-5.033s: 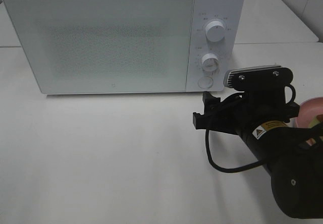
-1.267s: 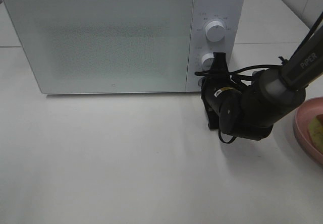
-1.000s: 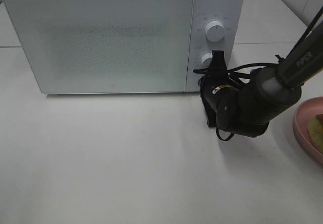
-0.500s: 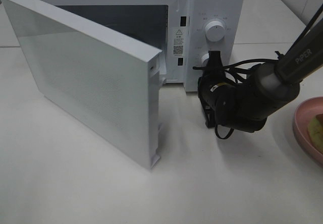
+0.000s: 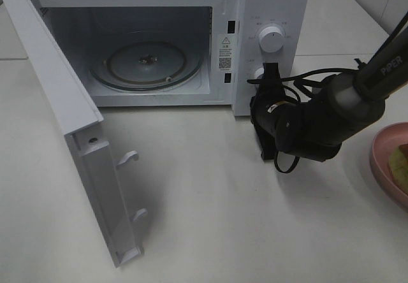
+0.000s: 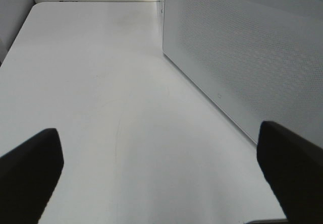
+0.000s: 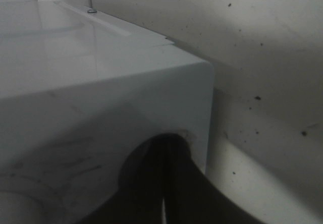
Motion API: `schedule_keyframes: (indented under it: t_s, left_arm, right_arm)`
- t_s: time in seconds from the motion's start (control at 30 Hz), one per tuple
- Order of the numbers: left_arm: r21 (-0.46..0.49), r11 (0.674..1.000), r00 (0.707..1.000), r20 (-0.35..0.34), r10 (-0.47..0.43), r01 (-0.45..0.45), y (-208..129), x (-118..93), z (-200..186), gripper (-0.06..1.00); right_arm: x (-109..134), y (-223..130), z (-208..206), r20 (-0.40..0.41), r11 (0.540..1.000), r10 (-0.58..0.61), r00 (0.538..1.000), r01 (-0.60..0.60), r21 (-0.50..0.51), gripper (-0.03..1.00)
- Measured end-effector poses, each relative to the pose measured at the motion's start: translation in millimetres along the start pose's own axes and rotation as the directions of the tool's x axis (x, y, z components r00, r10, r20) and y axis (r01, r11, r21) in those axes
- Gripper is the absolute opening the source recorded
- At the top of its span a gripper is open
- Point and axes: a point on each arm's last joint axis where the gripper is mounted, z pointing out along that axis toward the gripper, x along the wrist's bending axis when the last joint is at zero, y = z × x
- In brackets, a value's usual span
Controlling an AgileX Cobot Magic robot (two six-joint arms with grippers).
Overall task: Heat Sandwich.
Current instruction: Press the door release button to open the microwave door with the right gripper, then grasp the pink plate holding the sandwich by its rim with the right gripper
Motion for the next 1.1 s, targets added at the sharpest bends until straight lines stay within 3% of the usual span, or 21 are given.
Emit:
schedule_keyframes:
  t_s: [0.57,0.83,1.03,1.1]
  left_arm:
    - [0.000,1.000,1.000,0.000,0.000,0.000,0,0,0,0.99]
    - [0.000,1.000,1.000,0.000,0.000,0.000,0,0,0,0.99]
    - [0.000,1.000,1.000,0.000,0.000,0.000,0,0,0,0.99]
    - [0.000,1.000,1.000,0.000,0.000,0.000,0,0,0,0.99]
  right_arm:
    - [7,12,-28,0.016,0.995,-0.092,0.996,0.091,0.044,0.01]
    - [6,14,-49,0.113,0.981,-0.178,0.977,0.167,0.101,0.01]
    - [13,11,-62,0.155,0.939,-0.317,0.936,0.288,0.186,0.01]
    - [15,9,-70,0.170,0.894,-0.419,0.892,0.373,0.249,0.02]
